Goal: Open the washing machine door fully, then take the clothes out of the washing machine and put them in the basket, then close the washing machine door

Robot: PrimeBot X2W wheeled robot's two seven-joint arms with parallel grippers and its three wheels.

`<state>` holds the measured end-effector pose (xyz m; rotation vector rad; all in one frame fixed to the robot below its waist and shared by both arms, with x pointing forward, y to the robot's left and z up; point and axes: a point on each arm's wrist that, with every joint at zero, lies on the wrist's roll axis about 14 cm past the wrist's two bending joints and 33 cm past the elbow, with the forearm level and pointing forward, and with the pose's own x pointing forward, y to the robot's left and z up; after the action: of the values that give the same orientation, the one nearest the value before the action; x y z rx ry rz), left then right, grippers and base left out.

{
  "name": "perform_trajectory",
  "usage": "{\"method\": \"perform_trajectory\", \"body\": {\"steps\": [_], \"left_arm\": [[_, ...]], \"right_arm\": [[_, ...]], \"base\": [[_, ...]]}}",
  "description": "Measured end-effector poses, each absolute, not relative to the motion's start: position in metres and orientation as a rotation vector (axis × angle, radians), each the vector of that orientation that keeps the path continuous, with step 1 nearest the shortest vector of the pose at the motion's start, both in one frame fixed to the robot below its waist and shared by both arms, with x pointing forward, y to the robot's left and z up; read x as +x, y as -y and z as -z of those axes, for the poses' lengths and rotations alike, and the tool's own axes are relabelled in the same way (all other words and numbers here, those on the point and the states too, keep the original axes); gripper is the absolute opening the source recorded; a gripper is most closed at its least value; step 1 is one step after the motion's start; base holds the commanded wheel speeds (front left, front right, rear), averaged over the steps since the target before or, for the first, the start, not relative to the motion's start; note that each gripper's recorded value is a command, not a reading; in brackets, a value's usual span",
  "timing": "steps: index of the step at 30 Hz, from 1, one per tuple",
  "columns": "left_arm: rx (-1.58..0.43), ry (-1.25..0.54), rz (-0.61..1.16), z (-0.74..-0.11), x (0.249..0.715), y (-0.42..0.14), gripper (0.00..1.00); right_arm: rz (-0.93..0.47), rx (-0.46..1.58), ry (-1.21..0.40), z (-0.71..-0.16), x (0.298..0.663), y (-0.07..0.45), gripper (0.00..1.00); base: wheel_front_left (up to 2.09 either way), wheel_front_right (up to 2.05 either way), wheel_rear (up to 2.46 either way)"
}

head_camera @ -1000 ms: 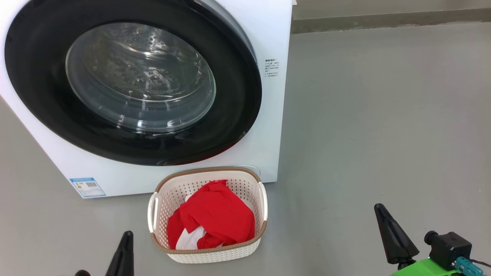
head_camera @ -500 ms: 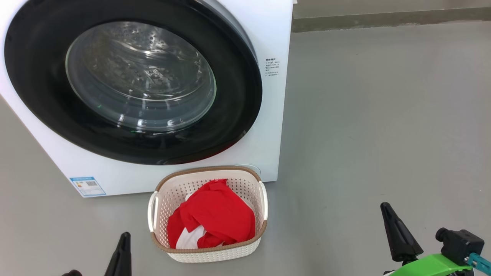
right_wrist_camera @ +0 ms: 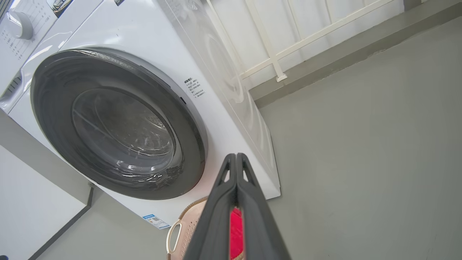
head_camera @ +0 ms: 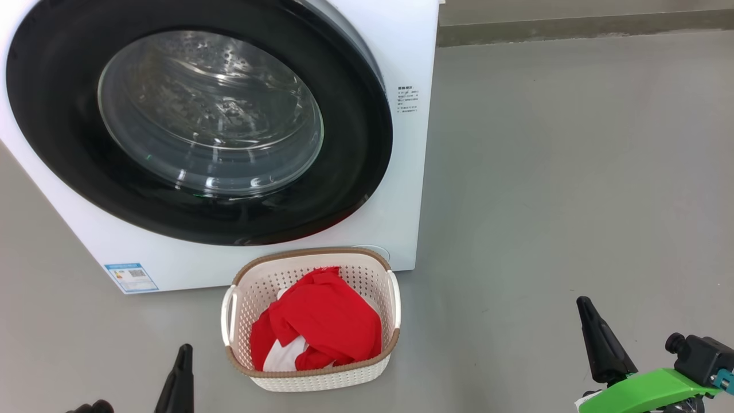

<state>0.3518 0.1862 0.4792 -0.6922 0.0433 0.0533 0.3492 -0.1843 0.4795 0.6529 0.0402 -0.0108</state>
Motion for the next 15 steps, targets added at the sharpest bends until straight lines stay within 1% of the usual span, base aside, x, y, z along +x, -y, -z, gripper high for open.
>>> {"method": "perform_trajectory", "body": {"steps": [15], "left_arm": [[-0.853, -0.066, -0.070, -0.4757, 0.3558, -0.1879, 0.00]], "right_arm": [[0.044, 0.821, -0.050, -0.4780, 0.3540, 0.1910, 0.00]], "base": [[0.00, 0.00, 0.00]]}}
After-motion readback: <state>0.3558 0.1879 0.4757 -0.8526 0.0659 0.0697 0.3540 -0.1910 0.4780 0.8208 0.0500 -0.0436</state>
